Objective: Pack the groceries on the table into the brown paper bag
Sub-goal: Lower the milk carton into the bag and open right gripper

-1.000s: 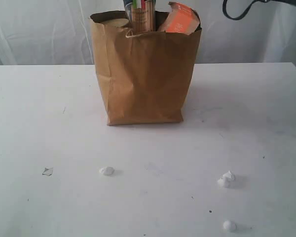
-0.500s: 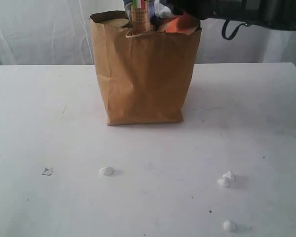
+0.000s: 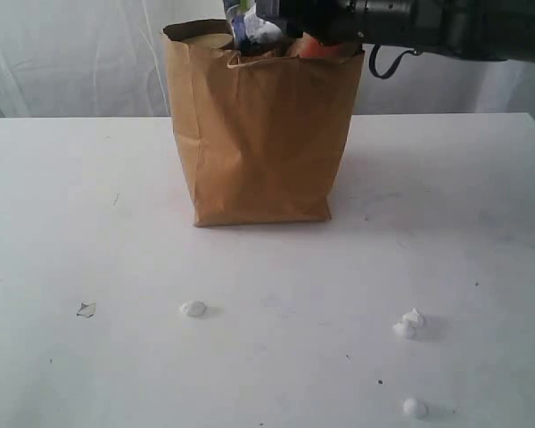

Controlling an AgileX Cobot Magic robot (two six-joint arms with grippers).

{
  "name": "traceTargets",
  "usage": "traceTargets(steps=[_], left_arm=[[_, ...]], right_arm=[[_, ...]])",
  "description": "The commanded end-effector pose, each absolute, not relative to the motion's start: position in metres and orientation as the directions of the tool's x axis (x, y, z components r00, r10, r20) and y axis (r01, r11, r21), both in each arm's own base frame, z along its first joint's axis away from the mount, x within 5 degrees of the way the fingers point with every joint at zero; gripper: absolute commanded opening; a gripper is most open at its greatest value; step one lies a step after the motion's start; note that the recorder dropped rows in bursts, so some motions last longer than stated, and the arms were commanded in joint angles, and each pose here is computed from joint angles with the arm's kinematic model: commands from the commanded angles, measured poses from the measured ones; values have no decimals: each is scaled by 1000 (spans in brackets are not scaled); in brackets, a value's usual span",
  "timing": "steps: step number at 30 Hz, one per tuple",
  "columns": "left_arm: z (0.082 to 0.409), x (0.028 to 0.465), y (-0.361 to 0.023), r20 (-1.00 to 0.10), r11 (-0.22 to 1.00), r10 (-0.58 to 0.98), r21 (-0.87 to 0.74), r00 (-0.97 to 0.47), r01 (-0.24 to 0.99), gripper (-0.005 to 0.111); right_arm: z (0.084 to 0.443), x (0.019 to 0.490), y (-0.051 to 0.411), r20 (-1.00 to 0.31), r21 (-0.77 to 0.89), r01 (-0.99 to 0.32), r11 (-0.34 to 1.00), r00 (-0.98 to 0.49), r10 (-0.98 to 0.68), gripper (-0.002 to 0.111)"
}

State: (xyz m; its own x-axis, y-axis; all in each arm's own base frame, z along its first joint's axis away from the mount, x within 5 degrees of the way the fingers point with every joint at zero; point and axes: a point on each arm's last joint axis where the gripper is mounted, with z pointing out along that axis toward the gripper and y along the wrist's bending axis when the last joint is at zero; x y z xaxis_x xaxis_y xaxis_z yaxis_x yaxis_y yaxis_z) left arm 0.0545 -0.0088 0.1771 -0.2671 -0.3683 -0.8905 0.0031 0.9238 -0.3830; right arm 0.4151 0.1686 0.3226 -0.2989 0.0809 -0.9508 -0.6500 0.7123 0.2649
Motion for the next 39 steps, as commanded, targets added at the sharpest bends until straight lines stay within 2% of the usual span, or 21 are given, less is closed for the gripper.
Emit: traceTargets(steps=[1,6,8,13,32,34,39], left_arm=[[176,54,-9,-885,918,-382,-397,-266,1,0],[176,54,-9,-885,918,-382,-397,-266,1,0],[176,54,-9,-885,918,-382,-397,-266,1,0],[176,54,-9,-885,918,-382,-397,-266,1,0],[176,54,-9,-885,918,-382,-397,-266,1,0],[176,54,-9,-885,918,-382,-397,-266,1,0],[176,54,-9,-885,918,-382,-397,-266,1,0]], right_arm=[[330,414,169,-953,272,-662,698,-284,101,16],[330,414,169,-953,272,-662,698,-284,101,22],[330,414,169,-953,272,-662,698,-284,101,33],[330,414,169,-953,271,-660,701,-284,101,45],[330,414,169,-953,274,-661,699,-286,103,46],[330,414,169,-953,274,-661,699,-286,103,49],[330,414,169,-953,274,-662,697,-286,103,67]])
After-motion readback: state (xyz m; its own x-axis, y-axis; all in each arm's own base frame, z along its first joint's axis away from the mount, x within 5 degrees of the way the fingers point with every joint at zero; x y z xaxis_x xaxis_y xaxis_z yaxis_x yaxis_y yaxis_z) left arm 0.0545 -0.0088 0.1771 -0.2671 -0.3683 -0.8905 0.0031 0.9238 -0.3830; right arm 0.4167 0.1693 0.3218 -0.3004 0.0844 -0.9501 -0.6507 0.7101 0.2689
